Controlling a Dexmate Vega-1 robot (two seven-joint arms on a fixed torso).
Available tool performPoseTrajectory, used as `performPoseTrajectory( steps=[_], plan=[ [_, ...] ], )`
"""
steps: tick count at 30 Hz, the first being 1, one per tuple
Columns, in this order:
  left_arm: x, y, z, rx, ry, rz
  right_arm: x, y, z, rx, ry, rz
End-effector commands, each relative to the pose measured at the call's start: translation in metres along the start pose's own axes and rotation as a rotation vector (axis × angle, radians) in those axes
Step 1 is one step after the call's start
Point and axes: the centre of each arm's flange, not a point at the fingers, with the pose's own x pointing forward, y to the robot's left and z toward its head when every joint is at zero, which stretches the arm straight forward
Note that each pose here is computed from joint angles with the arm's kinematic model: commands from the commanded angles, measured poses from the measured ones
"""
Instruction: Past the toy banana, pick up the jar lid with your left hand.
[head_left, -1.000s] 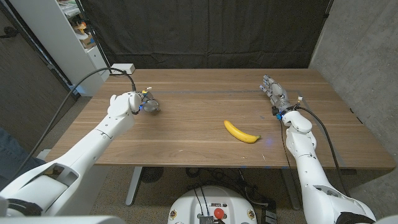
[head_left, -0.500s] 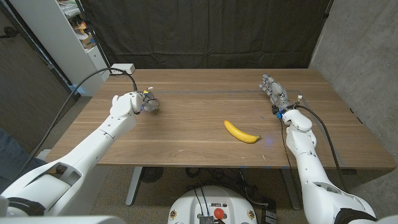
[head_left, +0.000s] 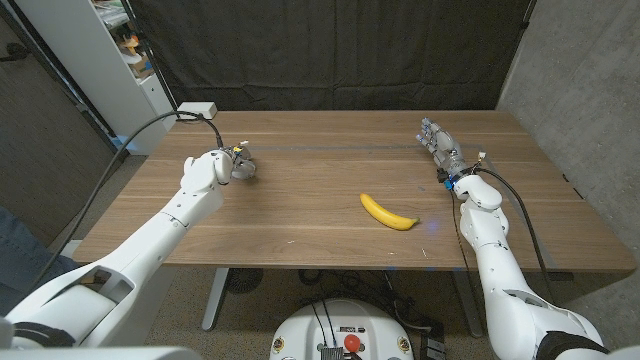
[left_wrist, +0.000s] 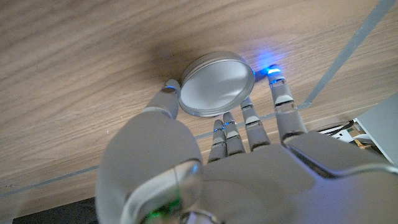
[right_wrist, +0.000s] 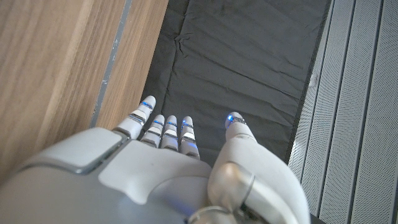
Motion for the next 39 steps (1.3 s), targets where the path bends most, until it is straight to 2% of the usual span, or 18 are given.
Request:
performPoseTrajectory(
  steps=[1, 19, 39],
  plan=[
    [-0.001, -0.003, 0.004, -0.009, -0.002, 0.020, -0.001, -0.002, -0.002, 0.005, 0.002, -0.001],
    [-0.001, -0.010, 0.004, -0.071, -0.011, 0.001, 0.001, -0.001, -0.005, -0.004, 0.016, 0.011],
    [-0.006, 0.008, 0.003, -0.081, -0.016, 0.021, 0.001, 0.000, 0.005, -0.020, 0.005, 0.011]
  ],
)
